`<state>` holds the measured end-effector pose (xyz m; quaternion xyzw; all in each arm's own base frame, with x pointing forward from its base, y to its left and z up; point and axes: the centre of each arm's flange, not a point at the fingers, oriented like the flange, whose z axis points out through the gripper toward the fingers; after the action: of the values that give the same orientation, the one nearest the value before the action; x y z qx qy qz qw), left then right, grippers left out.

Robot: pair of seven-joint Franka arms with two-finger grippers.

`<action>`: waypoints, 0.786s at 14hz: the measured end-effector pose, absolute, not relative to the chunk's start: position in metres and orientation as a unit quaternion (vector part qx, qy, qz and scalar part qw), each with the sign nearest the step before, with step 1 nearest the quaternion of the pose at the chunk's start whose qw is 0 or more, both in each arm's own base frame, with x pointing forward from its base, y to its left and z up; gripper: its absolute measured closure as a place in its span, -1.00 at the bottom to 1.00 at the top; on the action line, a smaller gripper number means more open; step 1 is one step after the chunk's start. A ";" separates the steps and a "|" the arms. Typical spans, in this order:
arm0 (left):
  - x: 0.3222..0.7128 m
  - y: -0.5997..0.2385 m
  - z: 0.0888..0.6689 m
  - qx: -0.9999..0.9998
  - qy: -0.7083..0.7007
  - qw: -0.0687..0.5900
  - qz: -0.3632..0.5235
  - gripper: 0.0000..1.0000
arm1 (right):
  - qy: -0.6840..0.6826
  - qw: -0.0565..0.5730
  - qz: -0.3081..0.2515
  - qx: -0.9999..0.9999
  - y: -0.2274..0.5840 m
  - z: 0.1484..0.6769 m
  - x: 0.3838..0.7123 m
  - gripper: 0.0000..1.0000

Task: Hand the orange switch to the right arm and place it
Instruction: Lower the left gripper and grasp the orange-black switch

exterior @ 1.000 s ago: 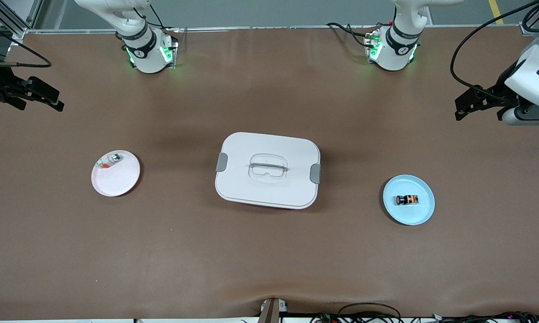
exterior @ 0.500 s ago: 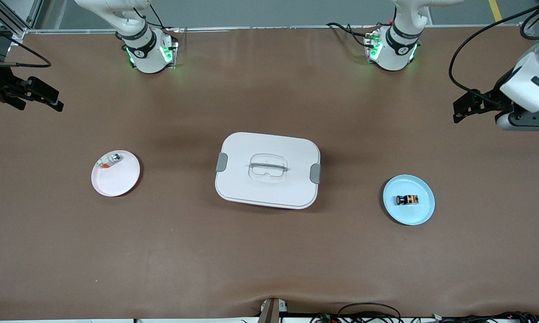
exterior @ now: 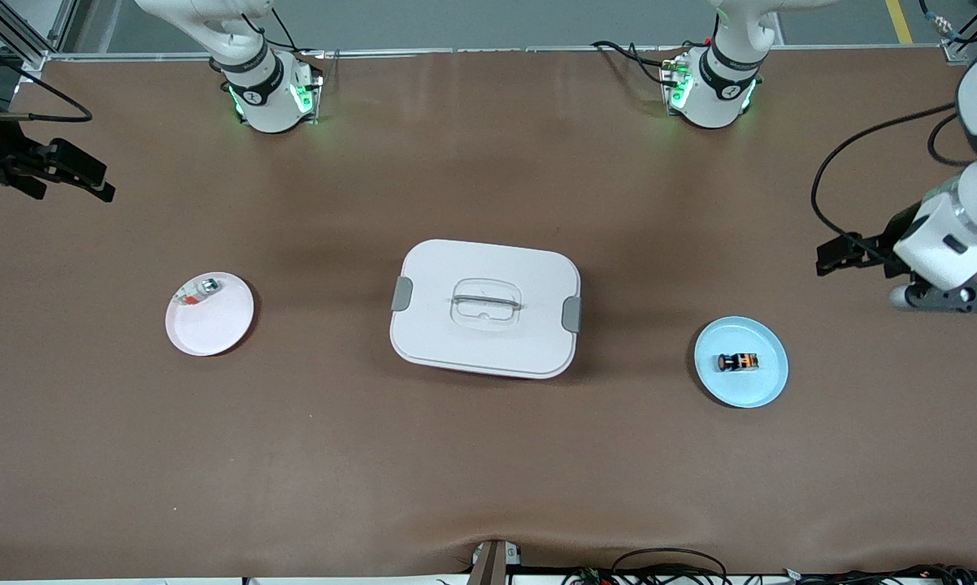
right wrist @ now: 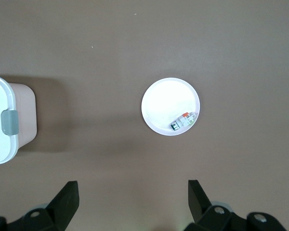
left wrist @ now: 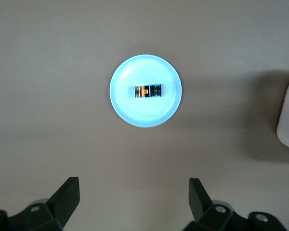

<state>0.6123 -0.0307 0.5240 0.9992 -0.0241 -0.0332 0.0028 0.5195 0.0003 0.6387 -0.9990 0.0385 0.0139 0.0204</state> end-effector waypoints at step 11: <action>0.646 -0.038 0.328 0.999 -0.034 0.009 0.004 -1.00 | 0.039 0.020 0.014 -0.999 0.000 0.638 0.519 -1.00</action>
<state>0.6463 -0.0378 0.3282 0.9994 -0.0344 0.0035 0.0088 0.5192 -0.0004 0.6379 -0.9989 0.0391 0.0138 0.0204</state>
